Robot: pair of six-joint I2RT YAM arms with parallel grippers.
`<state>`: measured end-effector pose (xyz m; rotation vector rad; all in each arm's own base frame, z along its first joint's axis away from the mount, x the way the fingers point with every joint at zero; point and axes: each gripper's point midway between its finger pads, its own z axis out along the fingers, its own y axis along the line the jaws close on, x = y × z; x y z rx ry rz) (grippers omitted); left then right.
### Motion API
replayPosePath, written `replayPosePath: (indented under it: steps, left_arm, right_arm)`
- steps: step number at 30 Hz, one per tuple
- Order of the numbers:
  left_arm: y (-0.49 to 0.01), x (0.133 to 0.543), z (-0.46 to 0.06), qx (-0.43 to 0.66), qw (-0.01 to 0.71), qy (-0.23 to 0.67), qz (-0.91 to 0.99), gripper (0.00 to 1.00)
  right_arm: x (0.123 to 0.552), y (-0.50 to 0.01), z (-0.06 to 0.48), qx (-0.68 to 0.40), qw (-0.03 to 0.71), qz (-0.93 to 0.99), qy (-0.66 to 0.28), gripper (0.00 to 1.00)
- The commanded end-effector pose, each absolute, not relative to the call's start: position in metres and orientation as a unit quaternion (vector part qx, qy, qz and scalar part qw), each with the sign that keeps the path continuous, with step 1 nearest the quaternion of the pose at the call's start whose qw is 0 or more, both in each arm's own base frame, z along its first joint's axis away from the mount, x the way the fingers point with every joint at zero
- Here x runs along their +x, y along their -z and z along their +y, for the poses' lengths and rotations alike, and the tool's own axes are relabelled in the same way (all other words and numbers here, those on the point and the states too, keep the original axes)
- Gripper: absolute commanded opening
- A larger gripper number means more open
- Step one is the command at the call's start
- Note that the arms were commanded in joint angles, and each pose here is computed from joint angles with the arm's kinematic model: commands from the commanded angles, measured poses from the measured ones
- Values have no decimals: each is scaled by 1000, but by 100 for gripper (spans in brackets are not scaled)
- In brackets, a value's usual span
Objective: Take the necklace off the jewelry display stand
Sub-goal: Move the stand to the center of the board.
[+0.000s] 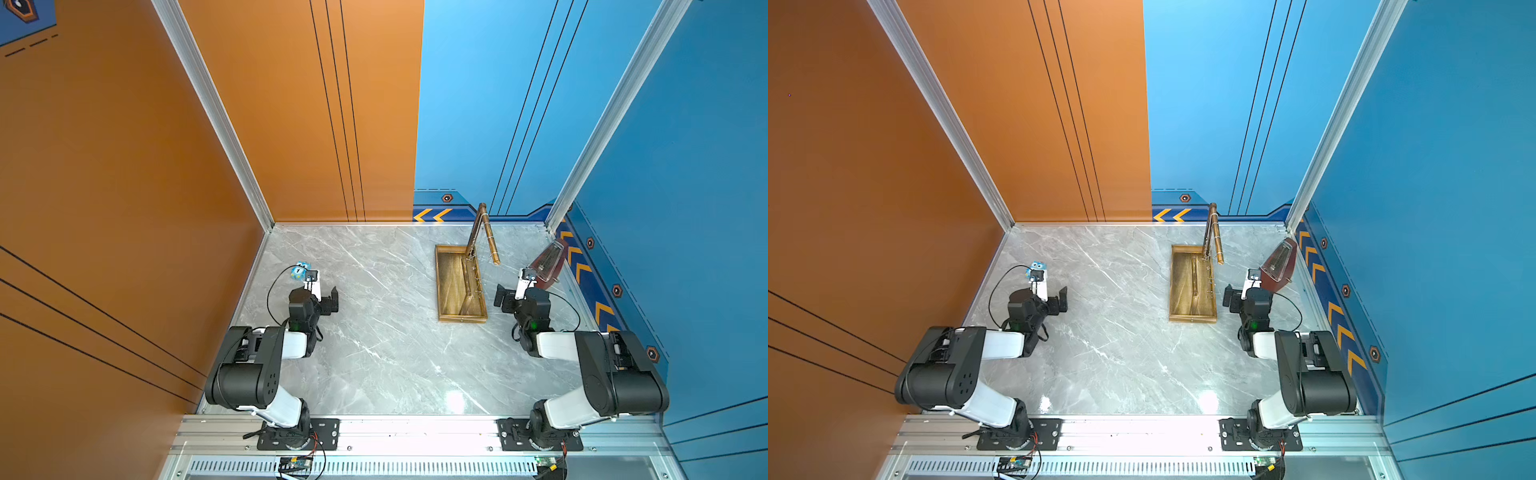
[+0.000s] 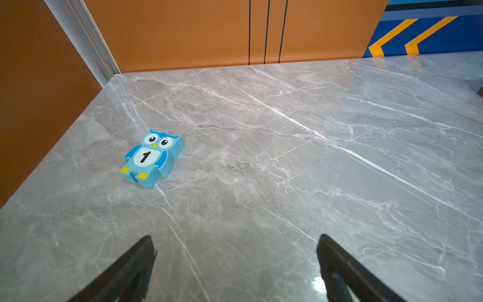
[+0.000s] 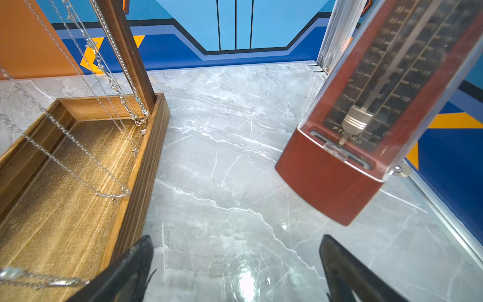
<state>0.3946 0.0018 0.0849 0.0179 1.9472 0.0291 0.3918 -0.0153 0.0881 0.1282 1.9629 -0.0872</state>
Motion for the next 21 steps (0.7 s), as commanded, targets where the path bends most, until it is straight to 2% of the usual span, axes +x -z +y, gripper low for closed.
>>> replayPosePath:
  steps: [1,21]
  left_arm:
    - [-87,395,2,2,561,-9,828,98]
    - [-87,397,3,-1,561,-8,828,98]
  right_arm:
    - [394,-90,-15,51,553,831,34,100]
    - [394,-89,-15,51,553,831,34,100]
